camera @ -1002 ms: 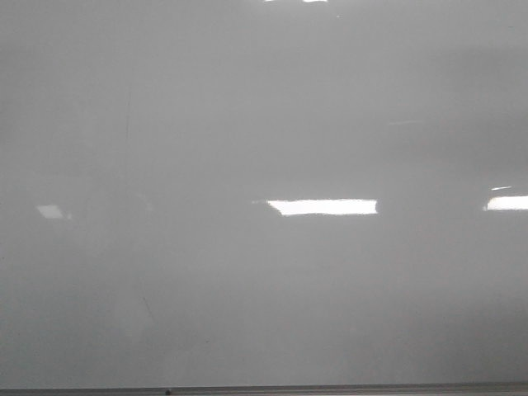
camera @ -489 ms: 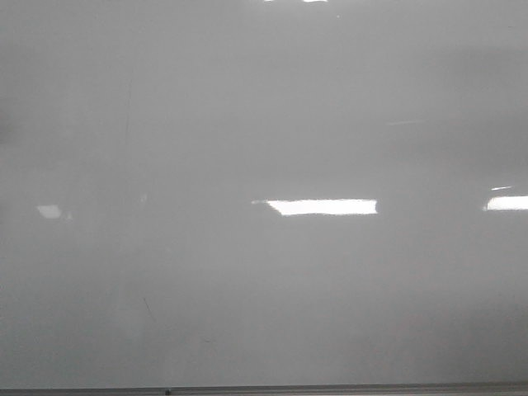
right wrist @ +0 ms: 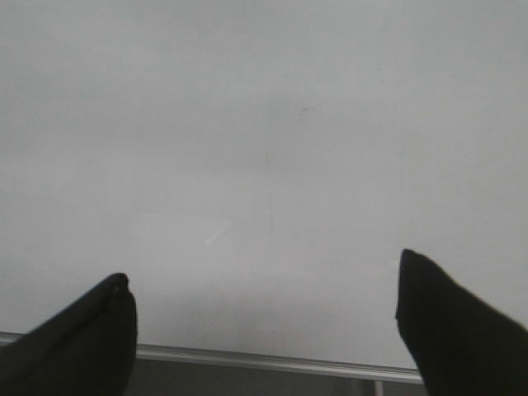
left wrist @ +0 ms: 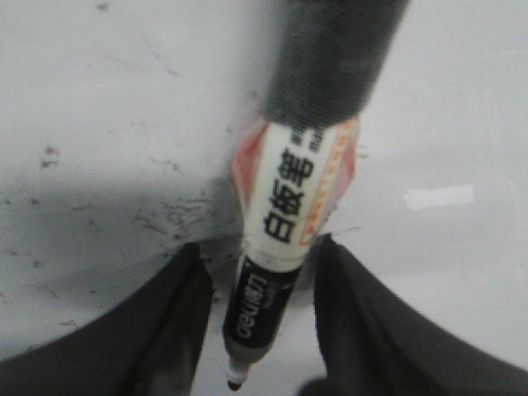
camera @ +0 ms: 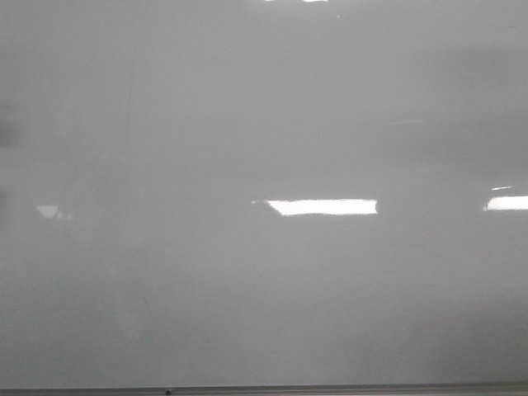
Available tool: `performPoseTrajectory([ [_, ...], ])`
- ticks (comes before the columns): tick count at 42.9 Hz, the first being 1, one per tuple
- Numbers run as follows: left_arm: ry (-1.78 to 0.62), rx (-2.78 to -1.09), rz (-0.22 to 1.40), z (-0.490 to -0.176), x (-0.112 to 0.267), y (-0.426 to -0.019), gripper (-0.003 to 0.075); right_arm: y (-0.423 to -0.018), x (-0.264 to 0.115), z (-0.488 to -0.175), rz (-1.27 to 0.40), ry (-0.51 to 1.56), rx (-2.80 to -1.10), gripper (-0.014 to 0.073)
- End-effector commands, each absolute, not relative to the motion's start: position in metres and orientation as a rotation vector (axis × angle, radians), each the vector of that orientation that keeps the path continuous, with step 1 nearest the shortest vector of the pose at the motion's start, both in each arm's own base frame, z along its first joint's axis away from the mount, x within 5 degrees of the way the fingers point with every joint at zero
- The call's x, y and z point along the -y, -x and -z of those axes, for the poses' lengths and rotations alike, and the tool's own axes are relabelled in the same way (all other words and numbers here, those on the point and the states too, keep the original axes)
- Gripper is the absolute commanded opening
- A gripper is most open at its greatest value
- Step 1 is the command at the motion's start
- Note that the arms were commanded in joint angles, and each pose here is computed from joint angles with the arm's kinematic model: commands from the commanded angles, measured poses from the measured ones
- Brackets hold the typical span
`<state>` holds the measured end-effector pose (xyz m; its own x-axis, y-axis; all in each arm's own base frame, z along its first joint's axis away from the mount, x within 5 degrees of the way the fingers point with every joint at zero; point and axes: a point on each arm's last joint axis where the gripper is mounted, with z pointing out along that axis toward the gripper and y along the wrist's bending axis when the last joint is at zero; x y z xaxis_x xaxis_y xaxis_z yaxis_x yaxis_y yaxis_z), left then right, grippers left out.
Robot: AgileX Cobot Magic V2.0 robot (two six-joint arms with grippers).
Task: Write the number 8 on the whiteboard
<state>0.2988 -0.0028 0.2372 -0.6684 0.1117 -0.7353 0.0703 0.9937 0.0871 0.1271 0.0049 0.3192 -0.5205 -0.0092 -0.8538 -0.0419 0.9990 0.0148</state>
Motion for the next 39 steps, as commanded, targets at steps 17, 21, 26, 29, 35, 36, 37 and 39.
performPoseTrajectory([
  [17,-0.124,-2.207,-0.067,-0.272,0.004,-0.291,-0.002,-0.128,-0.004,-0.348,-0.022,0.046,-2.024,0.0654],
  [21,-0.12,-2.223,-0.073,-0.282,0.003,-0.279,-0.0021,-0.124,-0.004,-0.357,-0.023,0.048,-2.038,0.0654],
  [26,-0.132,-2.23,-0.082,-0.298,0.004,-0.259,-0.0021,-0.12,-0.004,-0.368,-0.024,0.051,-2.057,0.0654],
  [29,-0.21,-2.263,-0.101,-0.307,0.009,-0.248,-0.0021,-0.118,-0.004,-0.373,-0.025,0.053,-2.062,0.0654],
  [35,-0.434,-2.345,-0.081,-0.323,0.032,-0.232,-0.002,-0.116,-0.004,-0.381,-0.025,0.054,-2.054,0.0654],
  [36,-0.481,-2.372,-0.064,-0.326,0.036,-0.229,-0.0021,-0.116,-0.004,-0.382,-0.025,0.054,-2.057,0.0654],
  [37,-0.535,-2.389,-0.055,-0.326,0.041,-0.226,-0.002,-0.116,-0.004,-0.382,-0.025,0.054,-2.062,0.0654],
  [39,-0.673,-2.401,-0.016,-0.33,0.054,-0.222,-0.0021,-0.117,-0.004,-0.381,-0.026,0.055,-2.076,0.0654],
])
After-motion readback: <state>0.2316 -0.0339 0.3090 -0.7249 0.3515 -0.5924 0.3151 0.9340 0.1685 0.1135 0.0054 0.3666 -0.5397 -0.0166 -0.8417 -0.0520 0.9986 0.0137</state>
